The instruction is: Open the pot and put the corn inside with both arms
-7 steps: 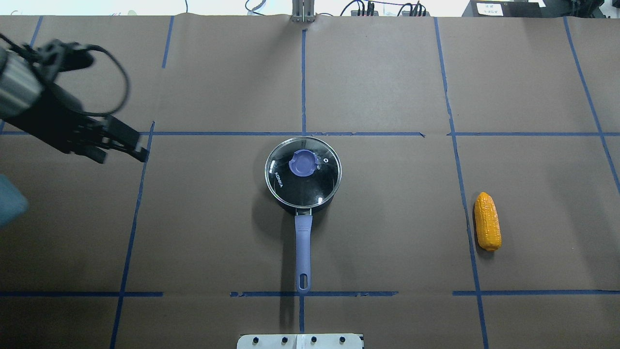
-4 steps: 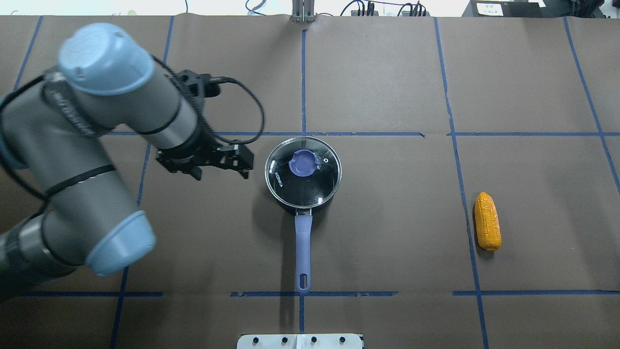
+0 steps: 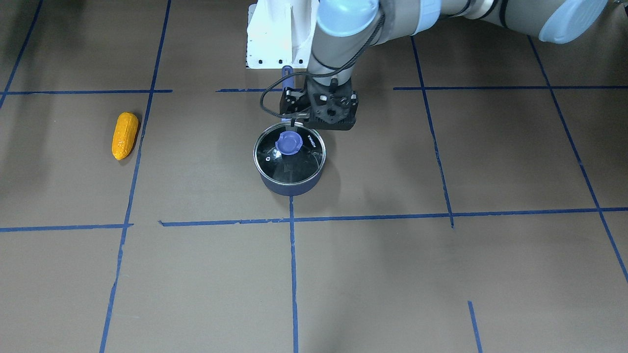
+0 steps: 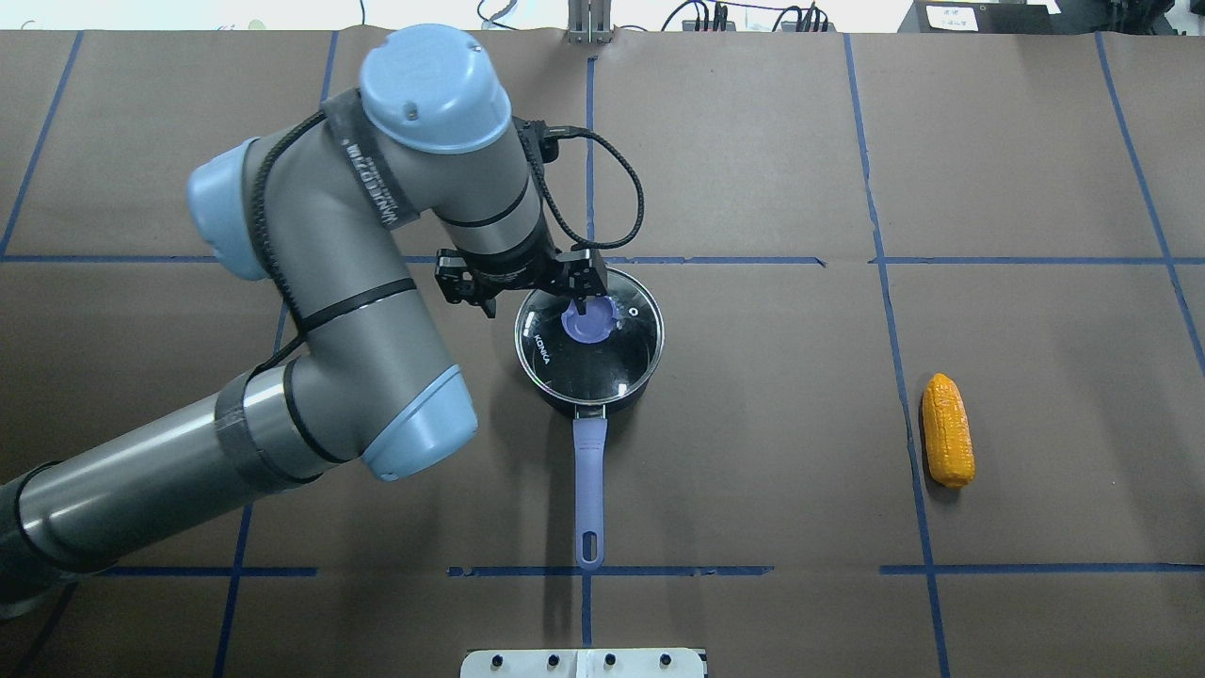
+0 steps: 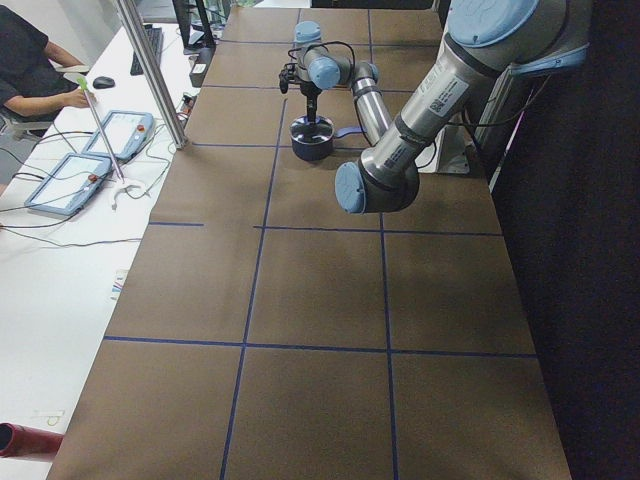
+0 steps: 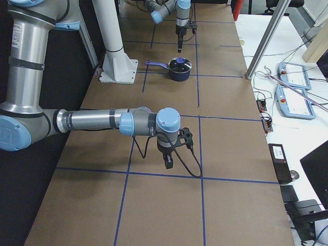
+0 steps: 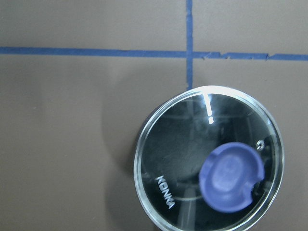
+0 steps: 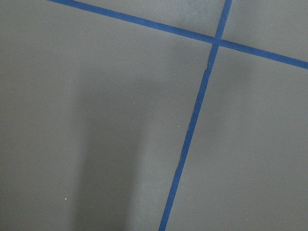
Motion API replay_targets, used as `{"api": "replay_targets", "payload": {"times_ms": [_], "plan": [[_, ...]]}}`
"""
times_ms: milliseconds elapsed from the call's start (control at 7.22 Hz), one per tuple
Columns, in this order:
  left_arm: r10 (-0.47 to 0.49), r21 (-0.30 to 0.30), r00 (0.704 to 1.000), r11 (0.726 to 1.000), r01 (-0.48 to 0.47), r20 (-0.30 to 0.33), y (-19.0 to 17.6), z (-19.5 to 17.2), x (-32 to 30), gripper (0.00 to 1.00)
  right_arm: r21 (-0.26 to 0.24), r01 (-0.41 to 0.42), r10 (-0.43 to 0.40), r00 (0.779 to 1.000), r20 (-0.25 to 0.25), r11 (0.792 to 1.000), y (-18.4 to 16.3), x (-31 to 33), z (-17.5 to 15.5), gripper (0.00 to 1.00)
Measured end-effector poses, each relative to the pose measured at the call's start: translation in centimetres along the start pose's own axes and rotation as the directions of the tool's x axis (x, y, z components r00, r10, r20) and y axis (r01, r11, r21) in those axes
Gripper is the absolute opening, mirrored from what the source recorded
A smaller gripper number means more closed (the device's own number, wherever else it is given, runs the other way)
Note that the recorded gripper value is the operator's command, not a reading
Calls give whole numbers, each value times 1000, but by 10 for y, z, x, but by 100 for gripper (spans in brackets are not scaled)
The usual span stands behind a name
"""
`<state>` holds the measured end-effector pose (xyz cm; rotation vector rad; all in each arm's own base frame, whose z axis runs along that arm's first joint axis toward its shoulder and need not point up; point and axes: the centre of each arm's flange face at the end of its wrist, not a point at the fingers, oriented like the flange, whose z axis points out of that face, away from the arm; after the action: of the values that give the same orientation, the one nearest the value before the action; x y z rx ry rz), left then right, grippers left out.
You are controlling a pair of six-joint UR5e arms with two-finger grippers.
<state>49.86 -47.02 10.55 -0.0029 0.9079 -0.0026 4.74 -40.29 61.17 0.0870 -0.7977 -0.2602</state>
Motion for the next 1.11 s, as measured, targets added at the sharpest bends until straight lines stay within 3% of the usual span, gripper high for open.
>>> {"api": "replay_targets", "payload": {"times_ms": [1108], "plan": [[8, 20, 995, 1000, -10, 97, -8, 51, 47, 99, 16, 15, -15, 1000, 11, 1000, -3, -1, 1, 100]]}}
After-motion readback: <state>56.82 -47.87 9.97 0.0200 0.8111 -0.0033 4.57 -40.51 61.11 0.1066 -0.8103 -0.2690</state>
